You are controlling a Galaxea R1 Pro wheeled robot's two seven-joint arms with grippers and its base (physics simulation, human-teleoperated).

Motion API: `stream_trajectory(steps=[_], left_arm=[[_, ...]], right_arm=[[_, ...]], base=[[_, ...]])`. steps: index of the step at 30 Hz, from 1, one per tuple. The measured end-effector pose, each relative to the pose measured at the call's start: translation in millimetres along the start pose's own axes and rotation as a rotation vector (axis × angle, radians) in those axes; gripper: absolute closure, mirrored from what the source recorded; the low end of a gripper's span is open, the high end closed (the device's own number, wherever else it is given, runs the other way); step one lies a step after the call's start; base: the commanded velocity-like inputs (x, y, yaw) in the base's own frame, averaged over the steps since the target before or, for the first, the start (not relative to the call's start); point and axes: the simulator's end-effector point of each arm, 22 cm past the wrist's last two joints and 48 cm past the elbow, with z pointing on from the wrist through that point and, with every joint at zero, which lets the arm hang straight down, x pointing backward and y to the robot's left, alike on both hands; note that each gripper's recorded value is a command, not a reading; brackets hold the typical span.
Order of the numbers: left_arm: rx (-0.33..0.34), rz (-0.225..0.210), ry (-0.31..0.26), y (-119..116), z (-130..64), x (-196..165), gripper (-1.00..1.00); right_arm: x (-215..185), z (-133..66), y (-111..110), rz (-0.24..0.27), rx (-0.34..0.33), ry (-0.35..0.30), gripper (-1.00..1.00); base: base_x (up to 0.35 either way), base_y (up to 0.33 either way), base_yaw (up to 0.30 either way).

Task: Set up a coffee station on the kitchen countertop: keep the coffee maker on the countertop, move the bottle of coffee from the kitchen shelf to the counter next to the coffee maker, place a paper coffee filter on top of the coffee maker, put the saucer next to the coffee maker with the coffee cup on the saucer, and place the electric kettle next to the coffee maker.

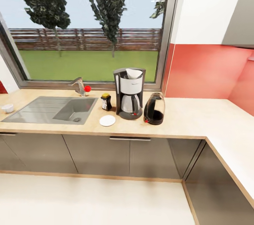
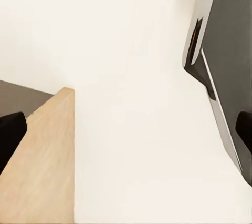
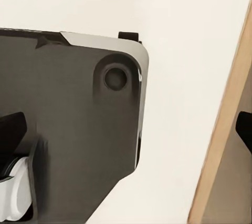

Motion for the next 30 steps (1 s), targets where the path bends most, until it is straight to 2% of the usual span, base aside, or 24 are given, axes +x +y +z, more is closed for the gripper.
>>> stream_trajectory(steps=[19, 30], left_arm=[[0.013, -0.009, -0.027, -4.9, 0.8, -10.8, -1.00], [0.021, -0.013, -0.050, -9.4, 0.8, -18.3, -1.00]], right_arm=[[-8.7, -1.9, -0.7, -0.001, 0.002, -0.022, -1.00], [-14.3, -3.5, -0.9, -0.003, 0.002, -0.037, -1.00]], base=[[0.002, 0.002, 0.160], [0.094, 0.226, 0.075]])
